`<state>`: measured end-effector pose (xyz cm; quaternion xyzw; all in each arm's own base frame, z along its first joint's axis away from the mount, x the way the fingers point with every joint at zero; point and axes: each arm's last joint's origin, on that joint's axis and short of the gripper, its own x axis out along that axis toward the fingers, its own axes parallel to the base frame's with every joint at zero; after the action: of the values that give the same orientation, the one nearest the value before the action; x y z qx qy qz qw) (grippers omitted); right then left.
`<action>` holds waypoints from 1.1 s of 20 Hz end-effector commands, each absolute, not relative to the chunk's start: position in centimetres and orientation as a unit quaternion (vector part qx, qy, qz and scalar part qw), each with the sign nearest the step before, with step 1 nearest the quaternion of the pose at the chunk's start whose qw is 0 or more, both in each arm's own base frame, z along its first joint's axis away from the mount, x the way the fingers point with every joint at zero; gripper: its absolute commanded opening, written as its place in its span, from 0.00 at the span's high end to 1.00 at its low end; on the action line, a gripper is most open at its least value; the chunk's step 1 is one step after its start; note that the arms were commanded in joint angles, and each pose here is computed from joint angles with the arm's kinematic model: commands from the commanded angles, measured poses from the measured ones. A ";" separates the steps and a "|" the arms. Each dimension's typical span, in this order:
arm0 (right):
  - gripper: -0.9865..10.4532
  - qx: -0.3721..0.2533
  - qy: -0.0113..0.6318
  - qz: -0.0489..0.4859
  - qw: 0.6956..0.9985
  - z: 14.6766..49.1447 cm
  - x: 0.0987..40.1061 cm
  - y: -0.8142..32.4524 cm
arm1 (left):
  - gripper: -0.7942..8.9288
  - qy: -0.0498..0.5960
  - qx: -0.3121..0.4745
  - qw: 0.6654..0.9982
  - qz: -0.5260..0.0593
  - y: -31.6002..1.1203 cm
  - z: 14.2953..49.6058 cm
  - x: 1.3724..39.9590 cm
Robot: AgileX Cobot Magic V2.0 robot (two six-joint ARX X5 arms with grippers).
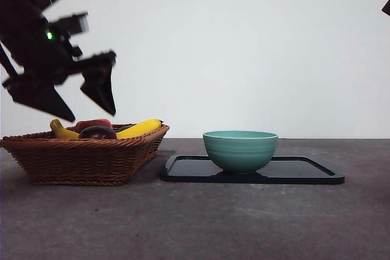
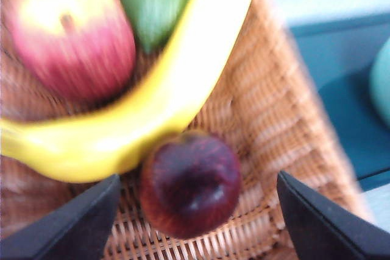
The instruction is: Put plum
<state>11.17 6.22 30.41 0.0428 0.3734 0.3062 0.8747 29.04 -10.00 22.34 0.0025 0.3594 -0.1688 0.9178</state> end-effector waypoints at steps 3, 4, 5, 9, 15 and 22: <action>0.74 0.040 0.369 0.309 0.876 30.5 11.3 6.4 | 0.50 0.331 -0.001 0.925 -0.186 -9.8 25.9 27.0; 0.74 0.040 0.369 0.309 0.876 30.5 11.3 6.4 | 0.50 0.329 -0.003 0.924 -0.195 -9.7 26.5 26.3; 0.74 0.040 0.369 0.309 0.876 30.5 11.3 6.4 | 0.50 0.326 -0.006 0.922 -0.210 -9.7 27.2 25.6; 0.74 0.040 0.369 0.309 0.876 30.5 11.3 6.4 | 0.50 0.316 -0.026 0.905 -0.285 -9.3 30.0 21.9; 0.74 0.040 0.369 0.309 0.876 30.5 11.3 6.4 | 0.50 0.325 -0.045 0.876 -0.355 -8.0 32.1 17.0; 0.74 0.040 0.369 0.309 0.876 30.5 11.3 6.4 | 0.50 0.350 -0.036 0.844 -0.404 -7.1 32.3 14.1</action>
<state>11.17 6.22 30.41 0.0428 0.3734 0.3060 0.8747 14.04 -7.01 31.68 -0.0501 0.3658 -0.3938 0.8418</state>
